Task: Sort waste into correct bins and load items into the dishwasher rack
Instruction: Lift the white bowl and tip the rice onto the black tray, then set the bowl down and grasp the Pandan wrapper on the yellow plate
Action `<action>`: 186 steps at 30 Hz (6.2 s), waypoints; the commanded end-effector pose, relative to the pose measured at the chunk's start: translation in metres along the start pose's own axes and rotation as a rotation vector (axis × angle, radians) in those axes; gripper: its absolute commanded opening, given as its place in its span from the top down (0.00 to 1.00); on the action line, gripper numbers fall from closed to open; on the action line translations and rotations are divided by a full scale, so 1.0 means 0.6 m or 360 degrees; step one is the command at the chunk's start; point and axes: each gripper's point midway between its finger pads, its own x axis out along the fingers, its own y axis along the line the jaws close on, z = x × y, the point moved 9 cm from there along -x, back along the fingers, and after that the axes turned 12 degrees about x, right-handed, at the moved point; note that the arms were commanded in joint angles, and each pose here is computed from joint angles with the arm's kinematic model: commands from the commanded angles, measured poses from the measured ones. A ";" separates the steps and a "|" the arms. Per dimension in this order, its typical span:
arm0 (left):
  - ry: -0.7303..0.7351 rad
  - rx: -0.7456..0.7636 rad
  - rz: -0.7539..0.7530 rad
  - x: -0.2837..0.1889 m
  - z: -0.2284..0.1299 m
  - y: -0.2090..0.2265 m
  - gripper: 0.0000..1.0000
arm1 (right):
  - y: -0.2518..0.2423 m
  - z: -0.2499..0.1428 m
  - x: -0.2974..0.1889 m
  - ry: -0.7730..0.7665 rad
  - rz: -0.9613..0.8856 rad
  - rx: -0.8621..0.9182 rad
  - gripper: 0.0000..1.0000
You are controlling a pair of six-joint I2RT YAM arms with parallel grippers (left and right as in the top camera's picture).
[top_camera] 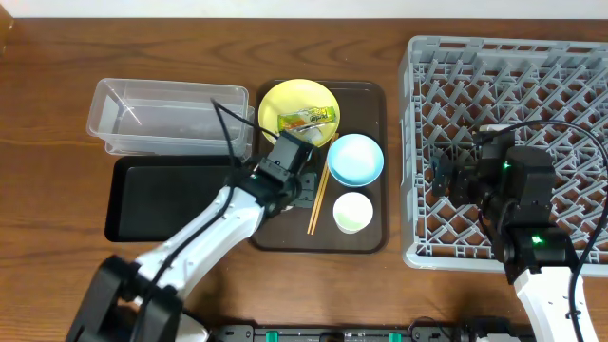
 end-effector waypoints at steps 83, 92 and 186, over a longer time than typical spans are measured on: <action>-0.0477 -0.1505 -0.1456 -0.160 -0.079 0.337 0.94 | -0.005 0.014 -0.006 -0.0053 -0.0048 0.0023 0.01; -0.0230 -0.0931 -0.0763 -0.148 -0.032 0.219 0.94 | -0.005 0.014 -0.006 -0.0053 -0.0048 0.0023 0.01; -0.0436 0.0788 0.0199 0.182 0.166 0.100 0.34 | -0.005 0.014 -0.006 -0.0051 -0.0047 0.0023 0.01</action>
